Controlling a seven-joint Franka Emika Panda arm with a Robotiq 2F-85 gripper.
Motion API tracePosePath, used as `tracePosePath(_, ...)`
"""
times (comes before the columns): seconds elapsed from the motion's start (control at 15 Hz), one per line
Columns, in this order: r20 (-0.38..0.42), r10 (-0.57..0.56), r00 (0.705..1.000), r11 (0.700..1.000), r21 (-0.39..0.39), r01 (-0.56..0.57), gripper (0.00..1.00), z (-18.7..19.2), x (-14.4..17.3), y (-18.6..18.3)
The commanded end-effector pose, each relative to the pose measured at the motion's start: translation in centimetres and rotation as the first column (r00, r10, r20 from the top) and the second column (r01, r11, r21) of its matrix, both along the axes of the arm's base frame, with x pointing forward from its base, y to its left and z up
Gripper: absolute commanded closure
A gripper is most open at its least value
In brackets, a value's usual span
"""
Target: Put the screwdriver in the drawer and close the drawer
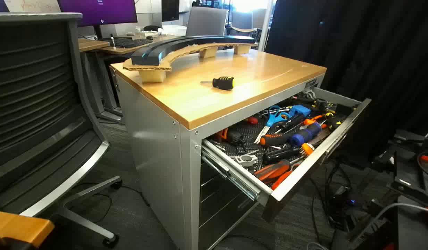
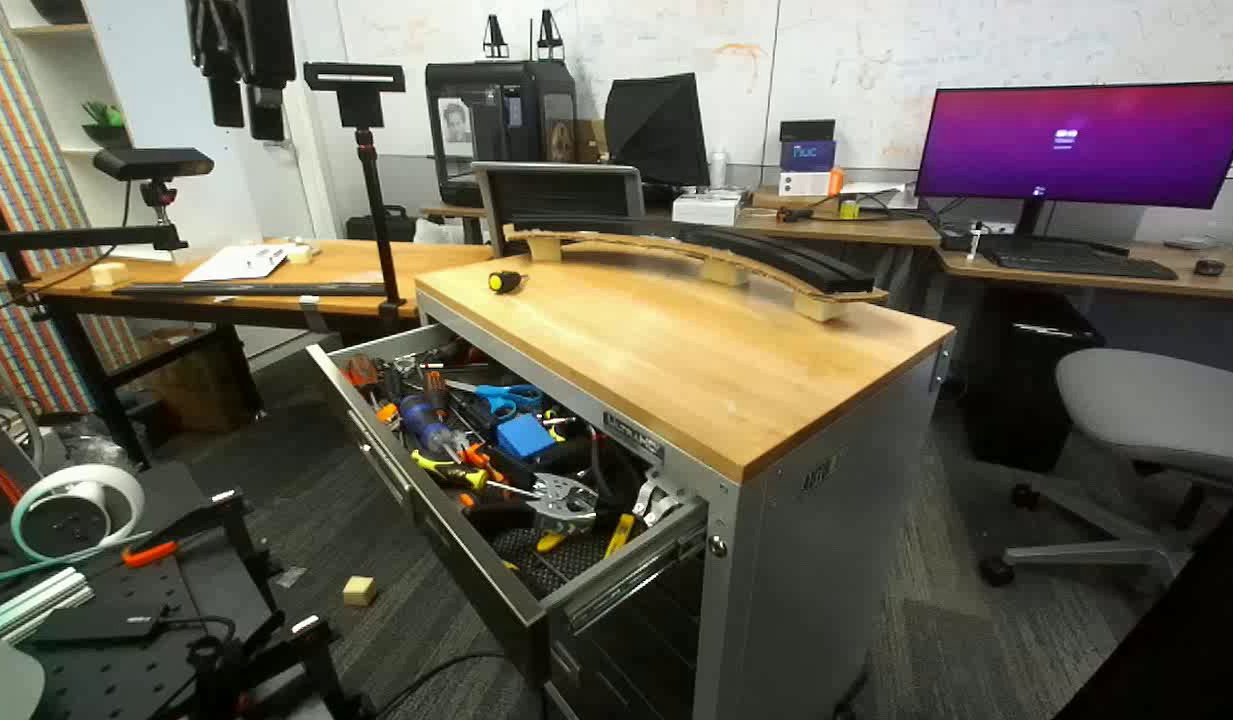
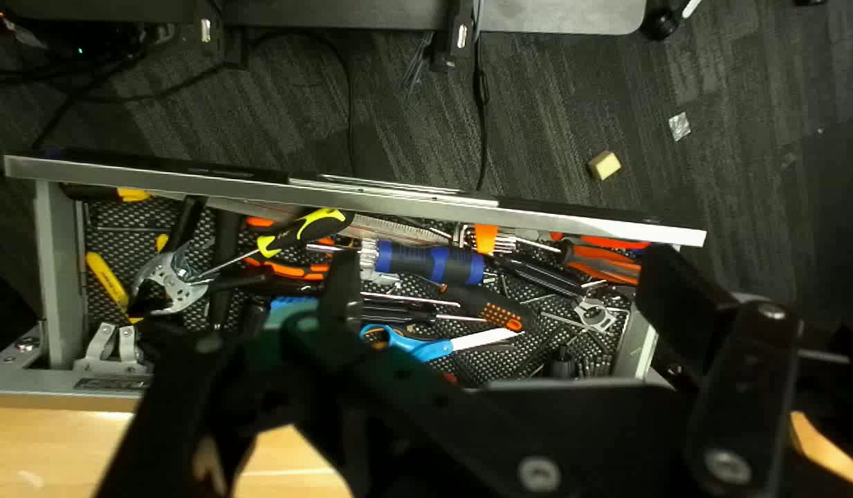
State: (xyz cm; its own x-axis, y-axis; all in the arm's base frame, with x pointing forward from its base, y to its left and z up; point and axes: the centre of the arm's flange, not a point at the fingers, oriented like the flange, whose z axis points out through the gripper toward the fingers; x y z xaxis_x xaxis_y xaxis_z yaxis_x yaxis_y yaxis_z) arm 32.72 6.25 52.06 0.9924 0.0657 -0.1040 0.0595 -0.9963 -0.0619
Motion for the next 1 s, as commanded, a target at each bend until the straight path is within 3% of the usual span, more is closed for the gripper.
tracePosePath(0.0,-0.004,0.000,1.000,1.000,-0.001,0.000,0.00,-0.2,0.0,0.0)
tracePosePath(0.93,-0.072,-0.002,0.997,1.000,-0.009,0.002,0.00,-3.1,-0.2,-0.1)
